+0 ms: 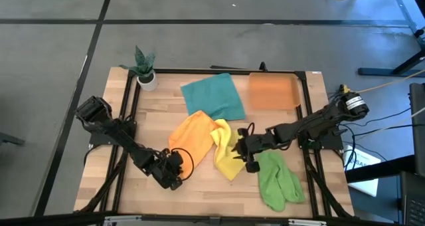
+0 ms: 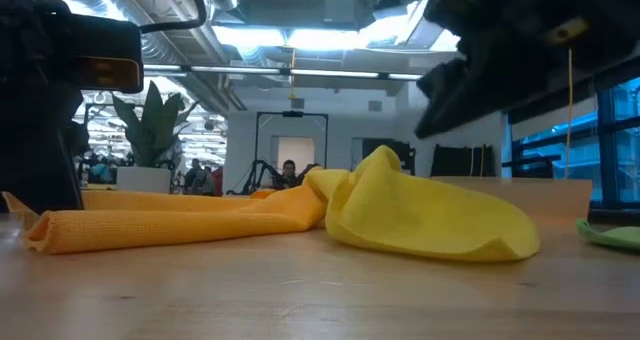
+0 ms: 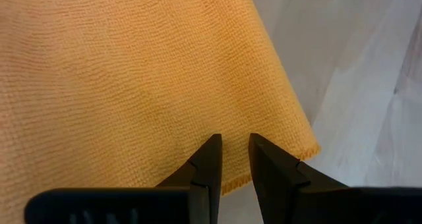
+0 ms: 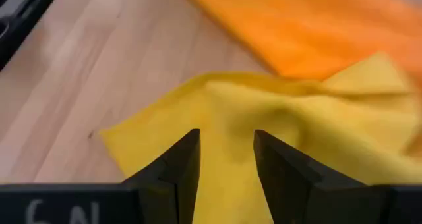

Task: Roll microfiber towels into tight, uniform cylinder then place into a basket
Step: Roll the orange microfiber towel

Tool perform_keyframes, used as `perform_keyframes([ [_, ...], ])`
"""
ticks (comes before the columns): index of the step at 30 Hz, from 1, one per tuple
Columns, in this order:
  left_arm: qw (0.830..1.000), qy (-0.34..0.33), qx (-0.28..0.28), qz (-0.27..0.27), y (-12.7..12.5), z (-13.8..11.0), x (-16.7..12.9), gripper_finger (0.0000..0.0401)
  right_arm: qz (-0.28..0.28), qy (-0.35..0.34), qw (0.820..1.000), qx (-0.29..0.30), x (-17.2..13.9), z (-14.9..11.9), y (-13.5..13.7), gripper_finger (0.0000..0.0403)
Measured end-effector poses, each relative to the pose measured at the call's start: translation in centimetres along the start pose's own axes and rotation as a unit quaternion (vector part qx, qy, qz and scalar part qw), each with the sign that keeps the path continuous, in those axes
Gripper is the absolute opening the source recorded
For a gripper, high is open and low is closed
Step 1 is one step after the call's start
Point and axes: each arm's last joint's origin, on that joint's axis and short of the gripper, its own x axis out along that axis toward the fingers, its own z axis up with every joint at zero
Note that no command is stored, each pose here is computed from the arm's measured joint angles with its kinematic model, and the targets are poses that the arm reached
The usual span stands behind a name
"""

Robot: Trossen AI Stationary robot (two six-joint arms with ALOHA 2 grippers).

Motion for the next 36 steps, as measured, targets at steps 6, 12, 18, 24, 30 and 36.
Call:
perform_keyframes([
  [6,1.0,0.0,0.0,0.0,0.0,0.0,0.0,0.0069,-0.024,0.054,0.998,-0.007,2.4,-1.8,0.1,0.0139],
  [12,1.0,-0.001,0.0,0.0,0.0,0.0,0.0,0.0069,-0.004,0.04,0.998,-0.05,2.7,-1.7,1.1,0.0055],
  [18,1.0,-0.001,0.0,0.0,0.0,0.0,0.0,0.0069,0.0,0.054,0.997,-0.057,3.2,-2.2,1.5,0.001],
  [24,1.0,-0.001,-0.01,0.0,0.0,0.0,0.2,0.0069,-0.021,0.088,0.995,-0.04,4.9,-3.5,0.9,0.0005],
  [30,0.999,0.003,-0.028,-0.015,-0.7,-0.6,1.7,0.0069,-0.106,0.111,0.987,-0.045,5.1,-4.1,0.2,0.0004],
  [36,0.996,-0.01,-0.034,-0.078,-1.8,-0.5,2.3,0.0069,-0.165,0.142,0.975,-0.048,4.3,-4.5,-0.9,0.0002],
])
